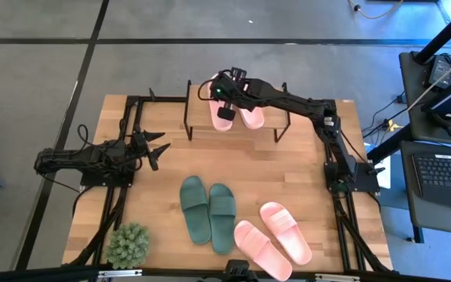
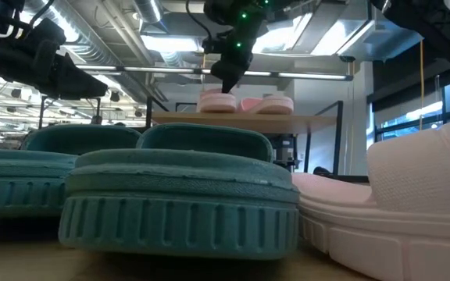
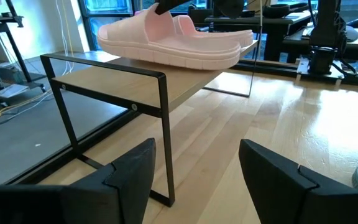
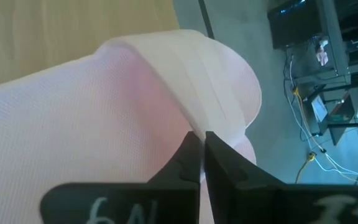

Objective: Pick and place slides into the shelf
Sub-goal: Put the pink slide on the shelf

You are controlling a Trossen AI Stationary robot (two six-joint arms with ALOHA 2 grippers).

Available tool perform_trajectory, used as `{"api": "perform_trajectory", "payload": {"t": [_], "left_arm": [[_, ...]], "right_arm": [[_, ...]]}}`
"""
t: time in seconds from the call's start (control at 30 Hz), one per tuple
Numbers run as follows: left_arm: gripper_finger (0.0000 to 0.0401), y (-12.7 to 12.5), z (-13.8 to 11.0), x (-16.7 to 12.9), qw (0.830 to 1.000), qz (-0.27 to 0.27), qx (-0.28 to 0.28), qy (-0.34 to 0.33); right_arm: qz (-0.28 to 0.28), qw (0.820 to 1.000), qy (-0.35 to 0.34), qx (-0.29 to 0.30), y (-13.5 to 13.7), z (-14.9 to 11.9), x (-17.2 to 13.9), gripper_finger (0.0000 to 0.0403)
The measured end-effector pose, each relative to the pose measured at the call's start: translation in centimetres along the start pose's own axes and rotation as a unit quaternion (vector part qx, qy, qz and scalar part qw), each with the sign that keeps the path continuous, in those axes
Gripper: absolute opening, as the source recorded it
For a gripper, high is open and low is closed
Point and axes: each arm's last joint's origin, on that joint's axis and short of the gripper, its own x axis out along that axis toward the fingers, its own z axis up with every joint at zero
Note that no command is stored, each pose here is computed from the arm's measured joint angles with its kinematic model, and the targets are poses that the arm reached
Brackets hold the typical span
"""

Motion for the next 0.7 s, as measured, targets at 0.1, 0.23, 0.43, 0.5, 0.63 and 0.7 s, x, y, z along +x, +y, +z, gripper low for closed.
{"api": "perform_trajectory", "payload": {"t": [0.1,0.23,0.43,0.5,0.63,0.7], "left_arm": [[0.0224,0.00,0.00,0.00,1.000,0.000,0.000,0.000],[0.0224,0.00,0.00,0.00,1.000,0.000,0.000,0.000],[0.0224,0.00,-0.01,0.00,1.000,0.000,0.000,0.000],[0.0225,0.00,-0.01,0.00,1.000,0.000,0.000,0.000],[0.0224,0.00,-0.01,0.00,1.000,0.000,0.000,0.000],[0.0224,0.00,-0.01,0.00,1.000,0.000,0.000,0.000]], "right_arm": [[0.001,1.000,0.005,-0.001,-0.01,-0.11,0.03,0.0008],[0.001,1.000,0.005,-0.003,0.01,-0.12,0.02,0.0008],[0.003,1.000,0.010,-0.012,0.04,-0.22,0.02,0.0008],[0.003,1.000,0.010,-0.021,0.05,-0.23,0.01,0.0008],[0.003,1.000,0.010,-0.028,0.05,-0.23,0.01,0.0008],[0.003,0.999,0.010,-0.034,0.05,-0.23,0.01,0.0008]]}}
